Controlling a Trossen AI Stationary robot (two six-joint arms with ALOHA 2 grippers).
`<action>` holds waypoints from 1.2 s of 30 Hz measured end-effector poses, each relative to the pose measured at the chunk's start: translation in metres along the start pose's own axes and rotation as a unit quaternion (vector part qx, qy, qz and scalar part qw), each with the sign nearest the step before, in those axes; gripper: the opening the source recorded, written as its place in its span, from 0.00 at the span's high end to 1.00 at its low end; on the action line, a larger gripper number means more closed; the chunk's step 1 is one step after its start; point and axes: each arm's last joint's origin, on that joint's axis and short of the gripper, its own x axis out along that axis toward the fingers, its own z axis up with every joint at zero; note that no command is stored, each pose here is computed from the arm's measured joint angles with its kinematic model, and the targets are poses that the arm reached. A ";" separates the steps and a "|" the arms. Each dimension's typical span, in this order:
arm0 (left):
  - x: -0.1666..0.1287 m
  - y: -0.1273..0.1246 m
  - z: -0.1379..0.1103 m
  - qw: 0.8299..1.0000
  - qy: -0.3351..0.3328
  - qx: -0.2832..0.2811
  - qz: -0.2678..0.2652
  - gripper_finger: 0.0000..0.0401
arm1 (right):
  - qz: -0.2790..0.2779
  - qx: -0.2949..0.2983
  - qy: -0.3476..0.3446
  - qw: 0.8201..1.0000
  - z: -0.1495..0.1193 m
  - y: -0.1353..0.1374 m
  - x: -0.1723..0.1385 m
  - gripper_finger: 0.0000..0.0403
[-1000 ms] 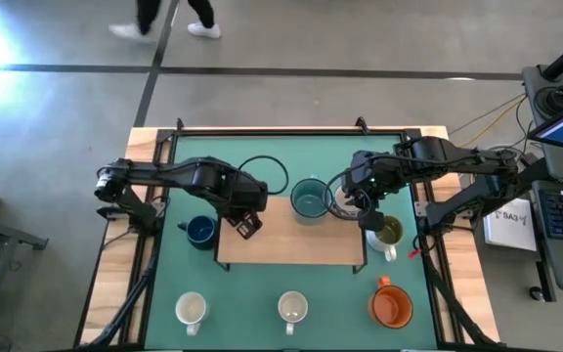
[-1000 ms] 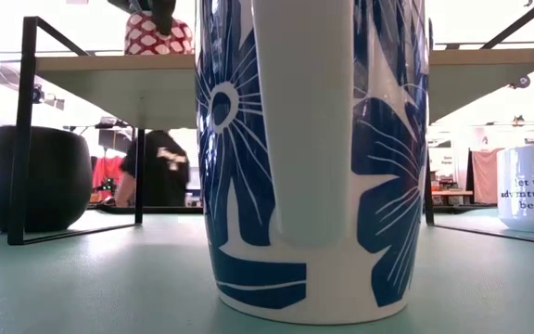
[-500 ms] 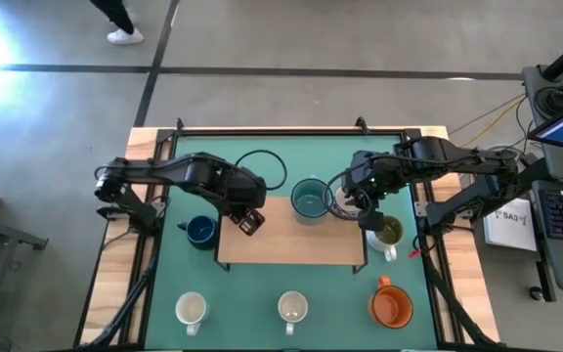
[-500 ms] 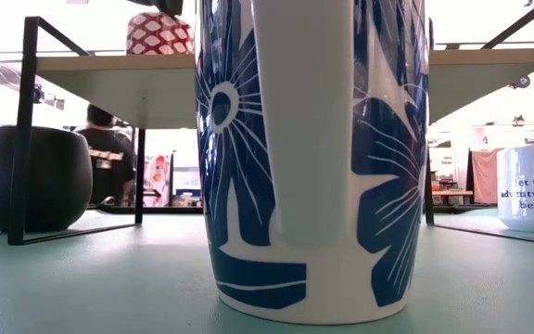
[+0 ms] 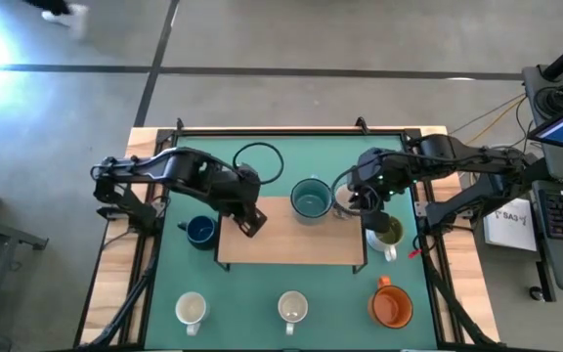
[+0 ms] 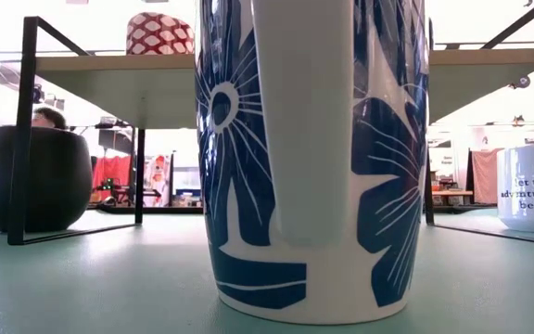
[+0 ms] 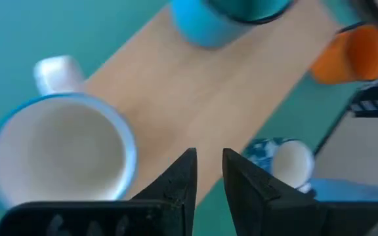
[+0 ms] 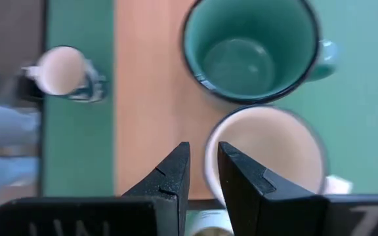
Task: Place coffee mugs
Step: Put the orange mug on the shelf
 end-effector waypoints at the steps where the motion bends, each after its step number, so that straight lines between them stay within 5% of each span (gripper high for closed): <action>1: 0.000 -0.004 0.000 1.000 -0.007 0.004 -0.012 0.86 | 0.013 0.008 0.000 1.000 -0.001 0.001 -0.002 0.83; 7: -0.001 -0.021 -0.002 0.997 -0.061 0.014 -0.055 0.86 | 0.057 0.057 0.030 0.996 -0.013 0.008 -0.012 0.83; 19: -0.001 -0.034 -0.012 0.992 -0.102 0.055 -0.052 0.86 | 0.087 0.109 0.113 0.984 -0.036 0.057 -0.009 0.83; 27: -0.003 -0.039 -0.020 0.985 -0.096 0.130 -0.059 0.86 | 0.048 0.221 0.139 0.964 -0.047 0.088 0.000 0.83; 36: -0.006 -0.047 -0.035 0.971 -0.083 0.211 -0.070 0.86 | 0.020 0.277 0.213 0.937 -0.055 0.125 0.031 0.83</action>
